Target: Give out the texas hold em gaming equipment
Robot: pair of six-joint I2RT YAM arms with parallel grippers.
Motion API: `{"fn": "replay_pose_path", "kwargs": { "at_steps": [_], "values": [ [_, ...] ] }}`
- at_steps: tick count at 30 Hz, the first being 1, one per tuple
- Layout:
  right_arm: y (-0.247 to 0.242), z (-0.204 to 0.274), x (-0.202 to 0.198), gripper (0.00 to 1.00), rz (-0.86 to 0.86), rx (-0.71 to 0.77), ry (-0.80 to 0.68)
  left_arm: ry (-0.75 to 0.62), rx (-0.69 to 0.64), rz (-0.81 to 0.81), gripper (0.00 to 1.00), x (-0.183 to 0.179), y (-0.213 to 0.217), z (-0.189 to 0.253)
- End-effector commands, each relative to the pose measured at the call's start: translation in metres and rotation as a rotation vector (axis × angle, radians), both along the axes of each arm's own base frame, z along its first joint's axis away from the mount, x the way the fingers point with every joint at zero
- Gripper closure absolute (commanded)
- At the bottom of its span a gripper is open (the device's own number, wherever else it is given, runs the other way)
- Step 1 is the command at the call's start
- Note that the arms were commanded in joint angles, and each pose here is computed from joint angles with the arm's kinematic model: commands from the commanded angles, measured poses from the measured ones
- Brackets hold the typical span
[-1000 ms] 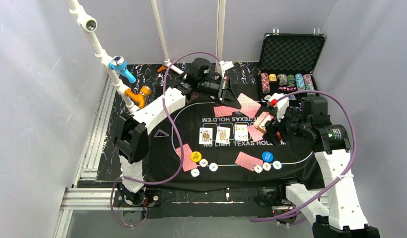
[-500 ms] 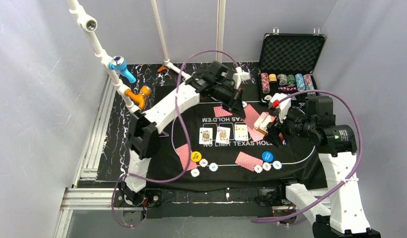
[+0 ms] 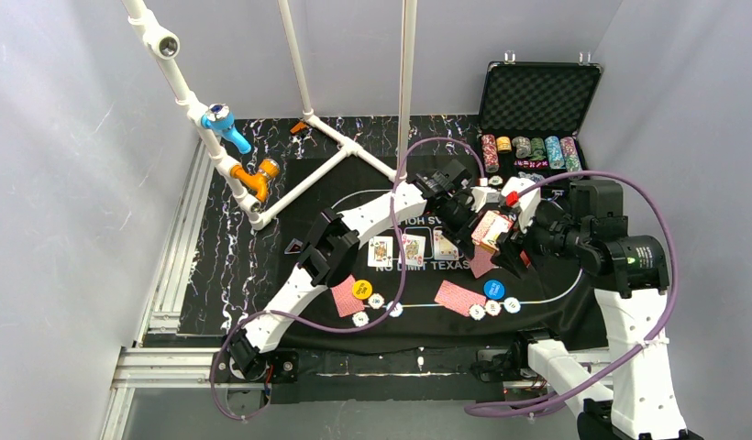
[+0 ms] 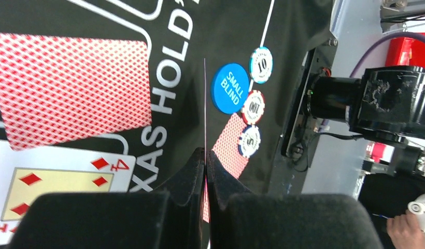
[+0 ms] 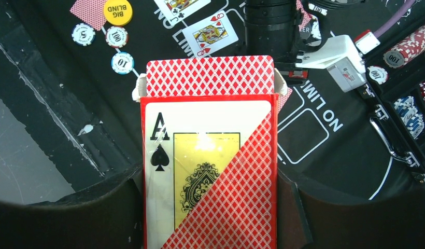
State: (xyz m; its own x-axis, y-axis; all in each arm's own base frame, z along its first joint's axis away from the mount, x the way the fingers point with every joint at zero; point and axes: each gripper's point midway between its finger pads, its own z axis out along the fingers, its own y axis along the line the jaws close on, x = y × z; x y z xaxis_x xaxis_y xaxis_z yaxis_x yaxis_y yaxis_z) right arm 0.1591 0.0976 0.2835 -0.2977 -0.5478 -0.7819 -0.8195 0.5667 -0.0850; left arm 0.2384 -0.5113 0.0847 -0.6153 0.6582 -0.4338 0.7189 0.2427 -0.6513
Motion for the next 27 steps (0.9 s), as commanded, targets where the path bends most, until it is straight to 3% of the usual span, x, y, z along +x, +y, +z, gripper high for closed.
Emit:
{"fn": "replay_pose_path", "kwargs": {
  "at_steps": [1, 27],
  "values": [
    [0.003, 0.014, -0.005, 0.99, 0.018, 0.023, -0.048, -0.112, -0.076, -0.043, 1.0, 0.003, -0.015, 0.029],
    [-0.001, 0.011, -0.014, 0.99, -0.003, 0.014, -0.024, -0.566, -0.154, -0.065, 1.0, 0.06, -0.069, 0.0]
  ]
}}
